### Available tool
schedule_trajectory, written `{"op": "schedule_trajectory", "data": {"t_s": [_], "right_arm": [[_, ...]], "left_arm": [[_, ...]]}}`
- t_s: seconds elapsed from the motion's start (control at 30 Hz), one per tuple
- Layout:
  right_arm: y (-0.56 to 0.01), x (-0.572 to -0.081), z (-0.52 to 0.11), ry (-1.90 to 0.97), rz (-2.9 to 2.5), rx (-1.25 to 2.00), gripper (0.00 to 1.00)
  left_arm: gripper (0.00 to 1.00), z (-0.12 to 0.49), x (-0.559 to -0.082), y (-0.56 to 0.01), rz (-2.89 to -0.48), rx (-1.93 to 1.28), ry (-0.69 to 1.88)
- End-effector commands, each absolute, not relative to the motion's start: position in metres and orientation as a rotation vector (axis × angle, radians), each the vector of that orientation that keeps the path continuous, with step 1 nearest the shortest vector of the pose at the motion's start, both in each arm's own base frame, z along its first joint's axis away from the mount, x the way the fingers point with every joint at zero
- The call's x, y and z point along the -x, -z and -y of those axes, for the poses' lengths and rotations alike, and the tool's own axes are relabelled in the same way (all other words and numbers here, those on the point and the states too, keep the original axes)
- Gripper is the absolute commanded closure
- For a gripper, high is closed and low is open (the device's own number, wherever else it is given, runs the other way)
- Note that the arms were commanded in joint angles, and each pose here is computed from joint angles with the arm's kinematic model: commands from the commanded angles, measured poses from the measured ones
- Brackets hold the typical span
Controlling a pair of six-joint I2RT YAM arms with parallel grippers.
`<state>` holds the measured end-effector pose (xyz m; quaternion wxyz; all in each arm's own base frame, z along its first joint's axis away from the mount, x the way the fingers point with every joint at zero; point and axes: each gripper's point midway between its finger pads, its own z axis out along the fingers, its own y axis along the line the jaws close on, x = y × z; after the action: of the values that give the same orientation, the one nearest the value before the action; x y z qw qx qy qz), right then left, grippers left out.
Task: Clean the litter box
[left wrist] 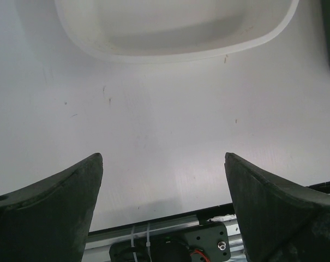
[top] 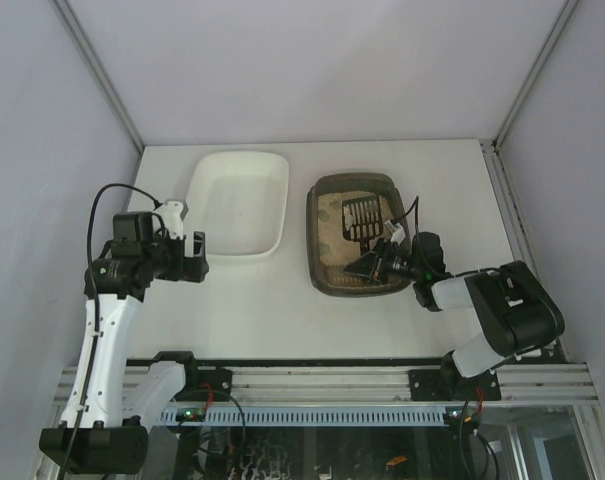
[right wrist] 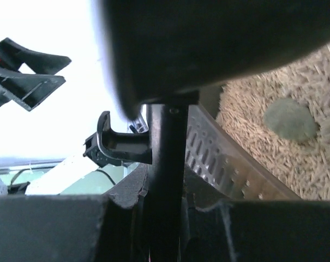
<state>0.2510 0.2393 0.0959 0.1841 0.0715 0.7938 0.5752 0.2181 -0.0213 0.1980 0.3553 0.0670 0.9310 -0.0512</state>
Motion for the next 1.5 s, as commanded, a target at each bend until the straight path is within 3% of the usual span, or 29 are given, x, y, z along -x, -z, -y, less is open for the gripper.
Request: {"op": "schedule_trajectory", "data": {"t_s": [0.0, 0.23, 0.57, 0.7, 0.87, 1.03, 1.17, 1.37, 1.47], "right_arm": [[-0.154, -0.253, -0.242, -1.785, -1.871, 0.02, 1.0], [-0.172, -0.243, -0.242, -1.856, -1.785, 0.124, 1.0], [-0.151, -0.263, -0.226, -1.85, -1.852, -0.165, 1.0], [-0.149, -0.249, -0.251, -1.921, -1.909, -0.089, 1.0], [-0.153, -0.267, -0.224, -1.861, -1.846, -0.238, 1.0], [-0.157, -0.246, -0.263, -1.954, -1.939, -0.075, 1.0], [-0.16, -0.27, -0.217, -1.885, -1.838, -0.271, 1.0], [-0.149, -0.249, -0.246, -1.94, -1.946, -0.163, 1.0], [-0.147, -0.262, -0.22, -1.895, -1.897, -0.276, 1.0]], "left_arm": [[0.03, 0.029, -0.219, -0.201, -2.354, -0.192, 0.194], [0.04, 0.026, -0.219, -0.204, -2.339, -0.169, 0.185], [0.04, 0.024, -0.218, -0.205, -2.328, -0.148, 0.184], [0.04, 0.025, -0.218, -0.207, -2.32, -0.149, 0.189], [0.04, 0.025, -0.218, -0.207, -2.319, -0.148, 0.194], [0.04, 0.025, -0.218, -0.208, -2.314, -0.146, 0.196], [0.04, 0.025, -0.217, -0.209, -2.308, -0.144, 0.196], [0.04, 0.024, -0.218, -0.209, -2.308, -0.138, 0.196], [0.04, 0.023, -0.217, -0.209, -2.307, -0.136, 0.195]]}}
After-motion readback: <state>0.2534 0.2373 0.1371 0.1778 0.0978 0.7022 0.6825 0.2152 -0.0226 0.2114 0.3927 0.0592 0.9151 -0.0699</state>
